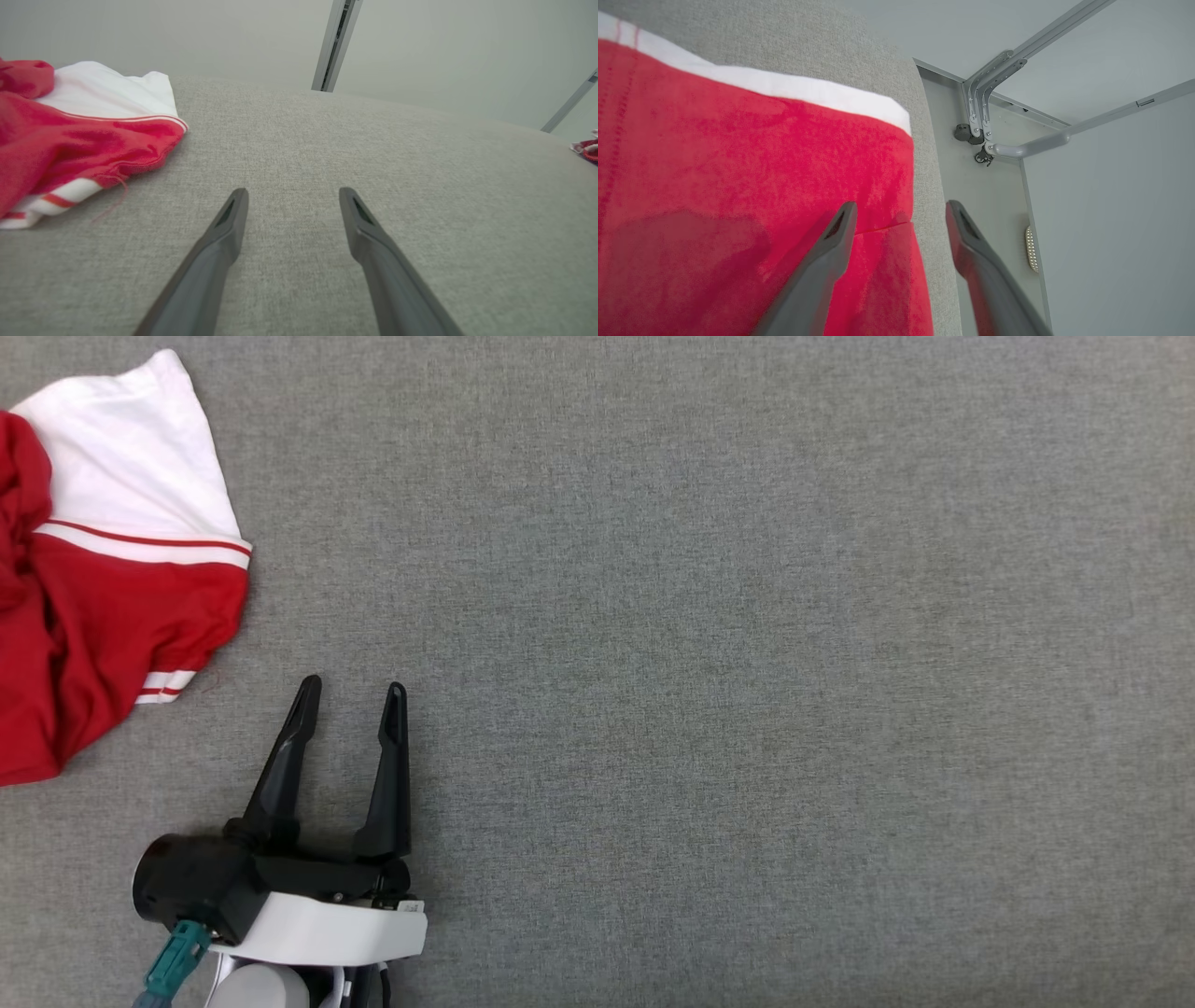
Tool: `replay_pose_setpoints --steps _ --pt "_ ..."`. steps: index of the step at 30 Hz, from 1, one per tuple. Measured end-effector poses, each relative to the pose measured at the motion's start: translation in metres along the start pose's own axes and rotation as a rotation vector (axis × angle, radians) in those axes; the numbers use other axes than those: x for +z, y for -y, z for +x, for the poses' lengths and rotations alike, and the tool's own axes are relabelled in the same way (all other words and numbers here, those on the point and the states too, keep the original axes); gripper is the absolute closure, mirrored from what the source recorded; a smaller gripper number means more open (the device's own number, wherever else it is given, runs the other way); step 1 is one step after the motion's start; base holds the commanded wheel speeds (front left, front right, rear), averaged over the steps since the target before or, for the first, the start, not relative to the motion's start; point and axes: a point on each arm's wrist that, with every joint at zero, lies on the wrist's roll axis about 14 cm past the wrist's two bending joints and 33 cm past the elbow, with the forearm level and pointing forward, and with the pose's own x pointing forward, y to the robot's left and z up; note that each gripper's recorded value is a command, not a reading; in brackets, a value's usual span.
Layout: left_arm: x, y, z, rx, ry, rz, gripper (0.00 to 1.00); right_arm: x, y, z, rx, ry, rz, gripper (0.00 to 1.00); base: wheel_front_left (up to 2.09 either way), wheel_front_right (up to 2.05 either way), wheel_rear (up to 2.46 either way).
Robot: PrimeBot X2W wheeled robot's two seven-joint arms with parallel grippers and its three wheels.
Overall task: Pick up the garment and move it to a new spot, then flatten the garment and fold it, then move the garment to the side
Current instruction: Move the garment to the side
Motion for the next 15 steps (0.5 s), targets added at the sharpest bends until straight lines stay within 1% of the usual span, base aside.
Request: replay_pose_setpoints --steps 2,3,4,5,8,11,15 --pt "0.002 0.0 -0.001 0.004 0.005 -0.003 0.0 0.007 0.004 -0.003 -0.014 0.044 -0.004 0.0 0.0 0.0 0.0" --pt "0.003 -0.001 -0.002 0.007 0.006 -0.008 0.0 0.015 0.006 -0.005 -0.02 0.083 0.024 0.0 0.0 0.0 0.0" --pt "0.006 -0.001 -0.003 0.012 0.01 -0.014 0.0 0.022 0.008 -0.009 -0.024 0.12 0.026 0.0 0.0 0.0 0.0" --pt "0.007 -0.001 -0.005 0.014 0.013 -0.019 0.0 0.029 0.009 -0.013 -0.028 0.163 0.027 0.0 0.0 0.0 0.0" --pt "0.014 -0.001 -0.016 0.03 0.023 -0.031 0.0 0.054 0.013 -0.036 -0.037 0.34 0.102 0.0 0.0 0.0 0.0" --pt "0.023 -0.003 -0.032 0.055 0.041 -0.041 0.0 0.061 -0.005 -0.065 0.005 0.478 0.152 0.0 0.0 0.0 0.0" --pt "0.037 -0.008 -0.057 0.085 0.075 -0.041 0.0 0.049 -0.028 -0.113 0.048 0.608 0.196 0.0 0.0 0.0 0.0"
